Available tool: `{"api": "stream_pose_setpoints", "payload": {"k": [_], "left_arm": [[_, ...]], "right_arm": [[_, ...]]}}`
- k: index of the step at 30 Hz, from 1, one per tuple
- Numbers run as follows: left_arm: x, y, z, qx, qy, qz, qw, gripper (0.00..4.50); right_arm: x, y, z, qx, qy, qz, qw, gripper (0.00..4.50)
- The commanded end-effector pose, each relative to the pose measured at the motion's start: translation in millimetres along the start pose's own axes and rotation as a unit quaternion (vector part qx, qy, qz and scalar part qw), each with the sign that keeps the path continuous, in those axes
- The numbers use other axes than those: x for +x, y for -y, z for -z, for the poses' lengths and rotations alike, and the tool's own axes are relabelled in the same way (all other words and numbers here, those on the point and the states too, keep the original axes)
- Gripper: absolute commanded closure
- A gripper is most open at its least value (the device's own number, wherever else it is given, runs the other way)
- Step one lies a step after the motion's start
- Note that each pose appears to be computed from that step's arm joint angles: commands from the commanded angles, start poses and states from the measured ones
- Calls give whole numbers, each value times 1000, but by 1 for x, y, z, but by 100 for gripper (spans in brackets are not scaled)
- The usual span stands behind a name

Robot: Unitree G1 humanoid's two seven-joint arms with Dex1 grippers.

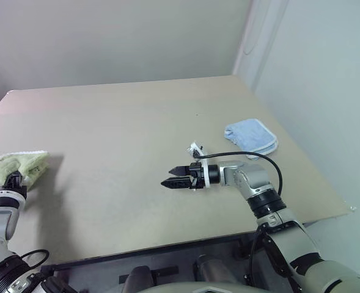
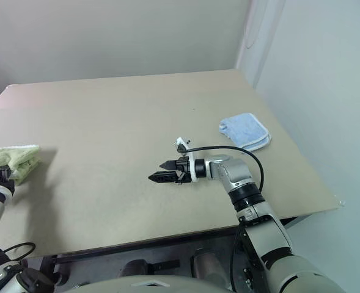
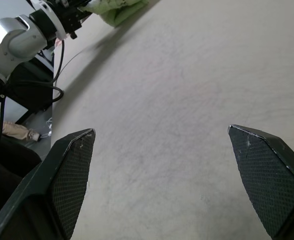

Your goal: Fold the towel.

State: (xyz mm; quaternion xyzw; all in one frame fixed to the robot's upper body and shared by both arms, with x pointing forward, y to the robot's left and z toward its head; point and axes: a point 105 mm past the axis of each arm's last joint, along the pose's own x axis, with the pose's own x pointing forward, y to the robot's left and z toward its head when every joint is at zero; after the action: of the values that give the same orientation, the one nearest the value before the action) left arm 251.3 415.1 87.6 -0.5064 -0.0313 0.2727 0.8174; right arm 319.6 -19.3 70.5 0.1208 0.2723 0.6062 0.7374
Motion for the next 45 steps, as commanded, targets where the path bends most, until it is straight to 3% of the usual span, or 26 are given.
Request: {"api": "stream_pose_setpoints", "payload": {"k": [1,2,5,11,15,26,29,34,38,42,45], "left_arm": [[-10,3,-12,3,27,1,1000,449],[-13,2,-14,11,31,-5,999,449],[-22,-10,-17,34,42,-35,998,355],[-28,-28,-22,31,56,-65,996,134],[-32,-22,-23,36,67,-50,996,1],[-64,9,-4,229,93,-67,967,1],[-63,33,6,305,79,-21,949,1],[-66,51,14,363,70,23,929,1],[-66,64,20,447,61,72,889,1],[-50,71,50,479,-19,159,863,1],[-48,79,76,500,-85,251,825,1]], "right_arm": [[1,-2,-5,-13,6,-8,1000,0],[1,-2,-4,-13,6,-8,1000,0],[1,-1,-4,-14,6,-7,1000,0],[4,1,-5,-17,3,-5,1000,0],[4,1,-4,-18,2,-8,1000,0],[6,0,-2,-20,-2,-18,1000,0],[9,-1,-3,-21,0,-24,999,0],[10,-1,-6,-25,2,-24,999,0],[9,2,-9,-28,7,-18,999,0],[7,5,-15,-38,30,-9,999,0],[3,5,-23,-65,53,0,996,0]]}}
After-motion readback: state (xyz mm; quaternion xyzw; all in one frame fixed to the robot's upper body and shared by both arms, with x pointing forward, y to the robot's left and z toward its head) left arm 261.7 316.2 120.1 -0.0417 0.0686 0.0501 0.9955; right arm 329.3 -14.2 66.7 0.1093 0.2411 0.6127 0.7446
